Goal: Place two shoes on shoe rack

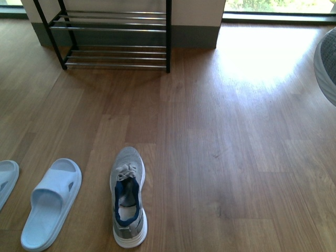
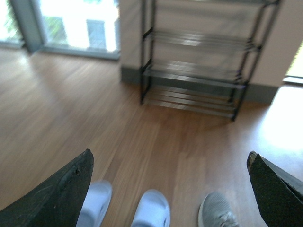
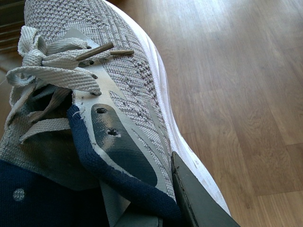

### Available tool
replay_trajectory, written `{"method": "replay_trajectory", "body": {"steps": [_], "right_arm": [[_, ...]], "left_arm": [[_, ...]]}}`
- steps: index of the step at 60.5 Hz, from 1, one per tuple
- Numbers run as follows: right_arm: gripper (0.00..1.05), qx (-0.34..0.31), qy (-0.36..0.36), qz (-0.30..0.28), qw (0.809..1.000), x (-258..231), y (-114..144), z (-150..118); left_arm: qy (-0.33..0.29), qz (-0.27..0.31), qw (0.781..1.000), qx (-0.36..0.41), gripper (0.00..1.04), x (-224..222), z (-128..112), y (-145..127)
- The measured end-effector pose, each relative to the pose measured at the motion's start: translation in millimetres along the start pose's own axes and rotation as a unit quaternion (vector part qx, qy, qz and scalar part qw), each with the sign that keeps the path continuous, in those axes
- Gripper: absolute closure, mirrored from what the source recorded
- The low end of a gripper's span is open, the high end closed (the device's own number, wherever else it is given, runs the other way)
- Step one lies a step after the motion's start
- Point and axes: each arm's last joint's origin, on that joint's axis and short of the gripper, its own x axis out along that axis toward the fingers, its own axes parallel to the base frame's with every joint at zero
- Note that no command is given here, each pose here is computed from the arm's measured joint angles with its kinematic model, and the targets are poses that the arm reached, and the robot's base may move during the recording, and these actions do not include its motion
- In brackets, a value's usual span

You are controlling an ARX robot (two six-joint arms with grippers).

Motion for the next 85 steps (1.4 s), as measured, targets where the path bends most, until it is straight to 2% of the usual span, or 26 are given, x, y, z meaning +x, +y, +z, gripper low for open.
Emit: {"method": "replay_trajectory", "body": {"steps": [3,5,7,15,20,26,34,40,44,56,71,78,85], "right_arm": [[1.04,0.0,0.0,0.0,1.0,0.0,0.0,0.0],[1.04,0.0,0.0,0.0,1.0,0.0,0.0,0.0],[1.04,0.0,0.0,0.001,1.0,0.0,0.2,0.0],[1.04,0.0,0.0,0.0,1.0,0.0,0.1,0.0],[1.04,0.0,0.0,0.0,1.0,0.0,0.1,0.0],[1.04,0.0,0.0,0.0,1.0,0.0,0.1,0.0],[1.04,0.0,0.0,0.0,1.0,0.0,0.1,0.0],[1.04,0.0,0.0,0.001,1.0,0.0,0.2,0.0],[1.04,0.0,0.0,0.0,1.0,0.0,0.1,0.0],[1.04,0.0,0.0,0.001,1.0,0.0,0.2,0.0],[1.04,0.0,0.0,0.0,1.0,0.0,0.1,0.0],[1.04,0.0,0.0,0.0,1.0,0.0,0.1,0.0],[1.04,0.0,0.0,0.0,1.0,0.0,0.1,0.0]], "left_arm": [[0.037,0.062,0.997,-0.013,0.09,3.9,0.9,-4.5],[0.055,0.085,0.995,-0.014,0.09,8.8,2.3,-9.0],[0.075,0.085,0.993,-0.012,0.09,17.2,3.9,-15.0],[0.126,0.032,0.991,0.025,0.09,56.0,9.0,-39.9],[0.169,-0.032,0.982,0.078,0.09,85.7,6.3,-66.5],[0.24,-0.101,0.951,0.165,0.09,119.3,-16.6,-103.0],[0.274,-0.132,0.922,0.24,0.09,141.0,-40.4,-133.0],[0.319,-0.158,0.889,0.287,0.09,155.4,-69.6,-163.9],[0.348,-0.159,0.878,0.287,0.09,166.5,-84.1,-180.1],[0.402,-0.141,0.871,0.243,0.09,192.5,-118.1,-211.0],[0.486,-0.084,0.844,0.21,0.09,205.2,-178.3,-225.0],[0.5,-0.056,0.839,0.208,0.09,209.3,-193.5,-234.0],[0.507,-0.053,0.837,0.197,0.09,211.5,-204.5,-242.9]]}}
